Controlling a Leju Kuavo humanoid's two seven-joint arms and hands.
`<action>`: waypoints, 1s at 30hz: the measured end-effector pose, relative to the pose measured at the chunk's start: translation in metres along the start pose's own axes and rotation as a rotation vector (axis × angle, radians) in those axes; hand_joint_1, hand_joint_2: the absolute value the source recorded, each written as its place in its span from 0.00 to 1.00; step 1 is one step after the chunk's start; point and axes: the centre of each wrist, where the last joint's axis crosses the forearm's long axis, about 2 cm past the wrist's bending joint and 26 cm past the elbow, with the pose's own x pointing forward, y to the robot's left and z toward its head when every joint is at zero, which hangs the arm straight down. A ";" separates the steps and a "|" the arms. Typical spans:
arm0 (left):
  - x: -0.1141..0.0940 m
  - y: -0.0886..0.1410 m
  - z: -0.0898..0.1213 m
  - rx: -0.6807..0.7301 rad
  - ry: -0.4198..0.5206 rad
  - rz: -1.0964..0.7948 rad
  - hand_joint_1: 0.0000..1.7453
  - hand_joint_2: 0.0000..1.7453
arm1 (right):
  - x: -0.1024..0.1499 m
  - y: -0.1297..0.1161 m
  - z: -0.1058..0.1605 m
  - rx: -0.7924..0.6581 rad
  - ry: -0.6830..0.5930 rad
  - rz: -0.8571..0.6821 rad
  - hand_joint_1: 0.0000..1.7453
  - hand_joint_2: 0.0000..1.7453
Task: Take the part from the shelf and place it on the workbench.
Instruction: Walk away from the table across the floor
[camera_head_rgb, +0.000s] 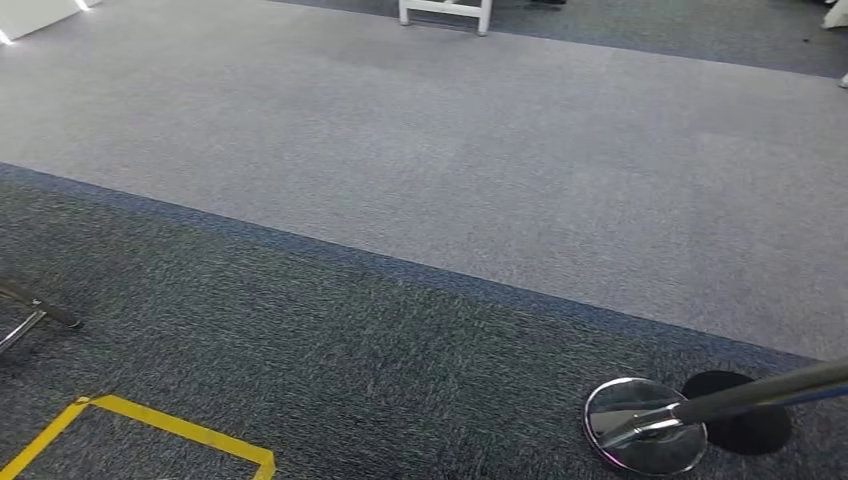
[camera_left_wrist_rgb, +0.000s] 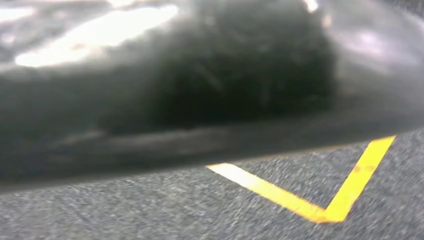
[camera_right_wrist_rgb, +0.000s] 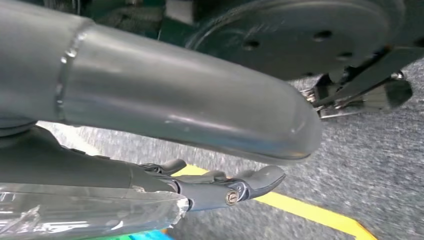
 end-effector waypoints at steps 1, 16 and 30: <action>-0.001 0.000 0.001 -0.001 0.010 0.004 0.00 0.00 | 0.000 0.001 0.000 0.002 0.002 0.004 0.00 0.00; -0.003 -0.006 0.014 -0.009 0.065 0.022 0.00 0.00 | 0.004 0.001 0.001 0.004 -0.015 0.039 0.00 0.00; 0.003 -0.010 0.016 -0.047 0.017 -0.020 0.00 0.00 | 0.009 0.003 -0.004 0.002 -0.041 0.045 0.00 0.00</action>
